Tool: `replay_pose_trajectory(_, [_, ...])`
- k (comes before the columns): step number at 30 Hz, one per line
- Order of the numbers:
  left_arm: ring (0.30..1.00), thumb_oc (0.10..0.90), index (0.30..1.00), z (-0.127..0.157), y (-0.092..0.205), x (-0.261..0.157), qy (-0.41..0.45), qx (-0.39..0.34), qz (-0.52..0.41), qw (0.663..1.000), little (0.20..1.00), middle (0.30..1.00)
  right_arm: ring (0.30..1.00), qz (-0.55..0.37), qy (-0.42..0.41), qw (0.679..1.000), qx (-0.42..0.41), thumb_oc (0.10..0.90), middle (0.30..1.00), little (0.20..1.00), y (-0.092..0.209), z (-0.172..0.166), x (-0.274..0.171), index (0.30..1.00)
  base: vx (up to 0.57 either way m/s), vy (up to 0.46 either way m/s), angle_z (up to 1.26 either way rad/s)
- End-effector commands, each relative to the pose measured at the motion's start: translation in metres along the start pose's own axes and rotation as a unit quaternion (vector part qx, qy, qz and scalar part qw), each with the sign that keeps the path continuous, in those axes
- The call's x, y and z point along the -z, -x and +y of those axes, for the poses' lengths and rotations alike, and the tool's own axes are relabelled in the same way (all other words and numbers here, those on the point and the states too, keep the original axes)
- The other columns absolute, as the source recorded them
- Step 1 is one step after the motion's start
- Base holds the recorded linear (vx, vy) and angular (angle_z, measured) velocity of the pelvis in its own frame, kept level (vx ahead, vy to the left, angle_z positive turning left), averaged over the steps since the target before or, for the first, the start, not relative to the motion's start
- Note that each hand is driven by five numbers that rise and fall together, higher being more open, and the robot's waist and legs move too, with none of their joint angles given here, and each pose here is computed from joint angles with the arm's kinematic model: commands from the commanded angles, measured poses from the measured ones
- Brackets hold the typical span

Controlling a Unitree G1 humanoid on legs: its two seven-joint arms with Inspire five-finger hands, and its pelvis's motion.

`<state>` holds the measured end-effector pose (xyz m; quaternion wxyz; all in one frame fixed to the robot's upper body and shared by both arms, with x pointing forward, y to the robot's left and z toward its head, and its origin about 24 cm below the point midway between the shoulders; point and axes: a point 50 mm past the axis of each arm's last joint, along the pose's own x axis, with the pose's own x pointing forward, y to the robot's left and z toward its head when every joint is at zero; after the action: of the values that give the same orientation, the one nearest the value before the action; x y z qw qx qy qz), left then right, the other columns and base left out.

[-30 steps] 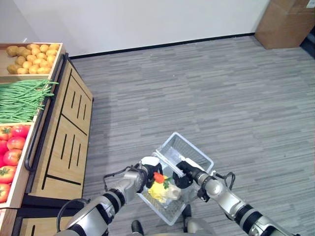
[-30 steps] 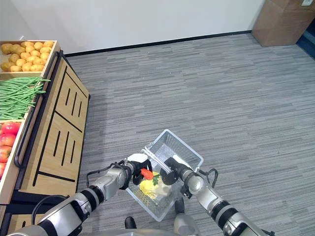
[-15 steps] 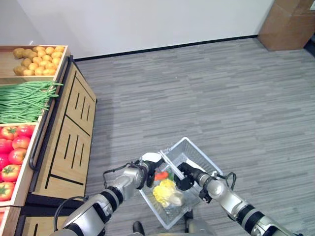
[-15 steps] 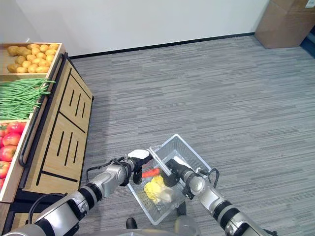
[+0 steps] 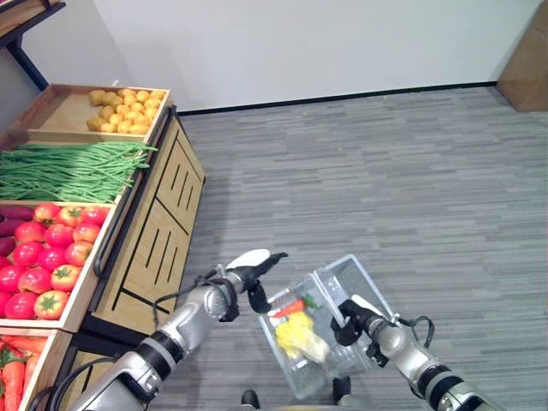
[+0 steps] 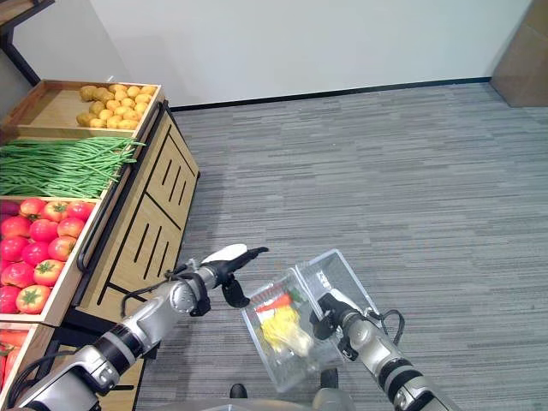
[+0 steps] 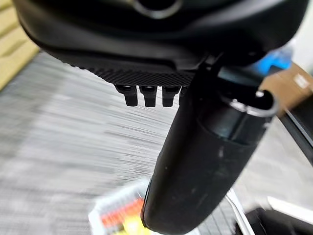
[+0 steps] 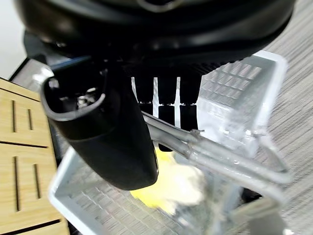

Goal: Get the vegetables into the basket

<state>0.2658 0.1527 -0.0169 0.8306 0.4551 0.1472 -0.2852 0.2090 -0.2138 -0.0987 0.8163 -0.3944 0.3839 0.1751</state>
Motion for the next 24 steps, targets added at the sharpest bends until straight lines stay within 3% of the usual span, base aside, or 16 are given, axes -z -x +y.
replay_pose_trajectory(1, [1.000, 0.900, 1.000, 0.012, 0.000, 0.017, 0.004, -0.022, 0.029, 0.999, 1.000, 1.000, 0.300, -0.069, -0.001, 0.996, 0.064, 0.400, 0.300, 0.300, -0.002, -0.024, -0.033, 0.300, 0.00, -0.005, 0.13])
replay_pose_trajectory(4, [1.000, 0.900, 1.000, -0.006, 0.014, 0.065, 0.050, -0.020, 0.127, 0.991, 1.000, 1.000, 0.300, -0.038, -0.014, 0.996, 0.083, 0.400, 0.300, 0.300, 0.000, -0.032, -0.015, 0.300, 0.00, -0.006, 0.05])
replay_pose_trajectory(5, [1.000, 0.900, 1.000, -0.030, 0.008, 0.075, 0.042, 0.003, 0.167, 0.985, 1.000, 1.000, 0.300, -0.030, -0.029, 0.995, 0.087, 0.400, 0.300, 0.300, -0.001, -0.028, -0.008, 0.300, 0.00, 0.000, 0.00])
replay_pose_trajectory(15, [1.000, 0.900, 1.000, -0.046, 0.033, 0.114, 0.204, -0.065, 0.241, 0.947, 1.000, 1.000, 0.300, 0.127, -0.084, 0.981, 0.116, 0.400, 0.300, 0.300, 0.014, -0.028, 0.077, 0.300, 0.01, 0.002, 0.09])
replay_pose_trajectory(17, [1.000, 0.900, 1.000, -0.062, 0.038, 0.122, 0.275, -0.074, 0.272, 0.919, 1.000, 1.000, 0.300, 0.174, -0.107, 0.973, 0.109, 0.400, 0.300, 0.300, 0.021, -0.017, 0.099, 0.300, 0.00, 0.000, 0.00])
replay_pose_trajectory(19, [1.000, 0.900, 1.000, -0.070, 0.039, 0.125, 0.290, -0.072, 0.287, 0.910, 1.000, 1.000, 0.300, 0.198, -0.117, 0.968, 0.103, 0.400, 0.300, 0.300, 0.024, -0.010, 0.109, 0.300, 0.00, 0.000, 0.03])
replay_pose_trajectory(24, [1.000, 0.900, 1.000, -0.118, 0.066, 0.146, 0.357, -0.038, 0.388, 0.849, 1.000, 1.000, 0.300, 0.258, -0.147, 0.952, 0.073, 0.400, 0.300, 0.300, 0.035, 0.017, 0.133, 0.300, 0.01, -0.006, -0.01])
